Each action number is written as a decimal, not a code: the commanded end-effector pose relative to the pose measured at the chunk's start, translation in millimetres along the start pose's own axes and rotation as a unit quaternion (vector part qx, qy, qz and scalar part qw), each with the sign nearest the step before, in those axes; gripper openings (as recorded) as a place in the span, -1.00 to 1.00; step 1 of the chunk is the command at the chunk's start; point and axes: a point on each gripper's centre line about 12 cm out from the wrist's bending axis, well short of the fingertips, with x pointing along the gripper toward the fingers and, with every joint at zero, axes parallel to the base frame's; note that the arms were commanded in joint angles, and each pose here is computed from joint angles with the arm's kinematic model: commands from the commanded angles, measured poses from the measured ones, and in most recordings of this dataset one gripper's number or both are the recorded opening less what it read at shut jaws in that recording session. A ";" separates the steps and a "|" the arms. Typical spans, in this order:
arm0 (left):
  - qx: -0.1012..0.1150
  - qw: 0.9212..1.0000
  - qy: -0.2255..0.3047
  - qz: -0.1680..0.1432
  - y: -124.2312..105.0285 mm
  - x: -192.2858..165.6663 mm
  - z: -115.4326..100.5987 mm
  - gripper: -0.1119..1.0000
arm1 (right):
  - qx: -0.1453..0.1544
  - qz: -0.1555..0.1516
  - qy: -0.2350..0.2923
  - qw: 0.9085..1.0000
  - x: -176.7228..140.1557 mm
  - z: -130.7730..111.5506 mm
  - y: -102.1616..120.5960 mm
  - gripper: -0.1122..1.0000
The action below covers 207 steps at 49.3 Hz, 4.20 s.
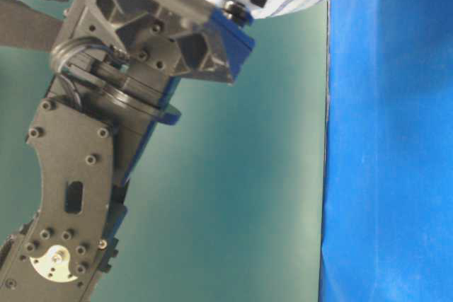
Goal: Fold the blue towel.
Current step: 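Lift the strip and rotate it to lie vertically on the table, then release the strip and retract both grippers to the sides, then grasp the strip's top corners with both grippers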
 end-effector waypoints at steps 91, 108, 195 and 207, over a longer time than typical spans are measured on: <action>-0.061 0.991 0.118 0.022 12.4 -157.3 -75.2 0.31 | -0.055 0.049 -0.053 0.996 53.2 47.0 29.4 0.26; -0.092 0.990 0.024 0.100 72.2 -224.1 -59.5 0.31 | -0.056 0.104 -0.098 0.988 -8.5 6.5 44.0 0.26; -0.094 0.956 0.030 0.278 262.2 -124.8 -168.0 0.31 | -0.015 0.050 0.032 0.998 134.7 -56.8 -17.0 0.25; -0.101 0.953 0.049 0.281 270.5 -114.9 -187.7 0.30 | -0.011 0.045 0.057 0.997 144.4 -71.0 -22.0 0.25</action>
